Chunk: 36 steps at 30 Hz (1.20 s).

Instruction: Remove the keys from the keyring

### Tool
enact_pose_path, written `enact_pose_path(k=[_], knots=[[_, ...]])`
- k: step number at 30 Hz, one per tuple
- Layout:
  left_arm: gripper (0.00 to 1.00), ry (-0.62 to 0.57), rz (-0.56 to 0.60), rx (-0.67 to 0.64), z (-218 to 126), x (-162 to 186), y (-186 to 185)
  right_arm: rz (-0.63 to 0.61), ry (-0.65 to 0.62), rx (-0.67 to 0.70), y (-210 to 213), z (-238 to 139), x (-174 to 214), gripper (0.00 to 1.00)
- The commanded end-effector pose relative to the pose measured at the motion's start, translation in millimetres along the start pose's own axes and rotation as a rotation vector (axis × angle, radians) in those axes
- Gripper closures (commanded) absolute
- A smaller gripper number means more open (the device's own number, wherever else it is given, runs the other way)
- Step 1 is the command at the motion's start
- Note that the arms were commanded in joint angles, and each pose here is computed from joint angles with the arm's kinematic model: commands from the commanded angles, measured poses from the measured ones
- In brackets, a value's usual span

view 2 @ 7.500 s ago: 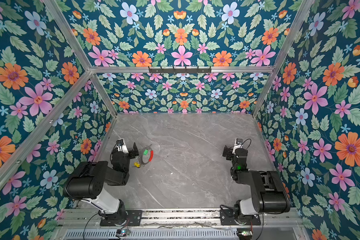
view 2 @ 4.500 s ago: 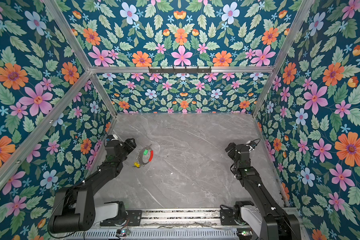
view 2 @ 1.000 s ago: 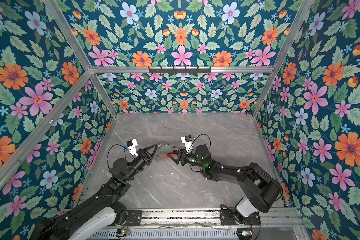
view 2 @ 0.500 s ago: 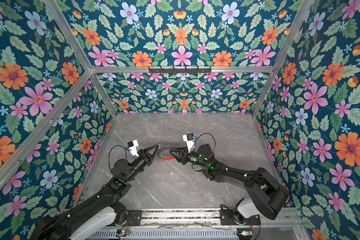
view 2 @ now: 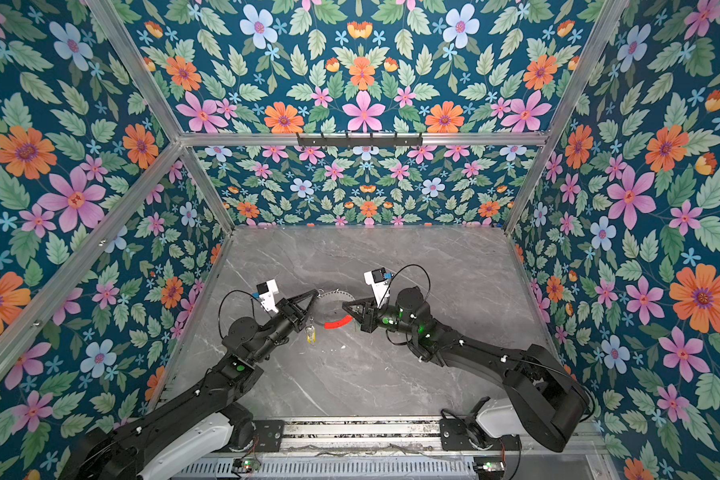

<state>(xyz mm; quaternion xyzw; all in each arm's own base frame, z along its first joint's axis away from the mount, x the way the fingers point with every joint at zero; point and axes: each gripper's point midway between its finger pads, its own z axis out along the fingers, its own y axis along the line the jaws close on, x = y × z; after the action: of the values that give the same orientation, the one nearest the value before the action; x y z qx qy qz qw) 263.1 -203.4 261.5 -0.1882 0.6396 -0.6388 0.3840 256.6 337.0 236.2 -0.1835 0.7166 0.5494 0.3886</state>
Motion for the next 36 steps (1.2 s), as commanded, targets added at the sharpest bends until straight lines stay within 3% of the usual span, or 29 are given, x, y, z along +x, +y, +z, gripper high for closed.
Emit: enact_pose_path(k=[1, 6, 15, 28, 31, 36], knots=[[0.75, 0.021, 0.068, 0.031, -1, 2, -14, 0.027, 0.065, 0.005, -1, -1, 7, 1.0], [0.58, 0.101, 0.244, -0.017, -2, 12, -17, 0.099, 0.185, -0.044, 1, -13, 9, 1.0], [0.35, 0.249, 0.479, -0.007, -10, 29, -26, 0.107, 0.406, -0.159, 26, -43, 23, 1.0], [0.3, 0.473, 0.446, 0.169, -16, 69, -40, 0.064, 0.524, -0.33, 64, -61, 24, 1.0], [0.19, 0.494, 0.436, 0.211, -21, 74, -44, 0.06, 0.53, -0.348, 68, -61, 20, 1.0], [0.29, 0.534, 0.429, 0.221, -25, 81, -42, 0.057, 0.541, -0.377, 73, -59, 15, 1.0]])
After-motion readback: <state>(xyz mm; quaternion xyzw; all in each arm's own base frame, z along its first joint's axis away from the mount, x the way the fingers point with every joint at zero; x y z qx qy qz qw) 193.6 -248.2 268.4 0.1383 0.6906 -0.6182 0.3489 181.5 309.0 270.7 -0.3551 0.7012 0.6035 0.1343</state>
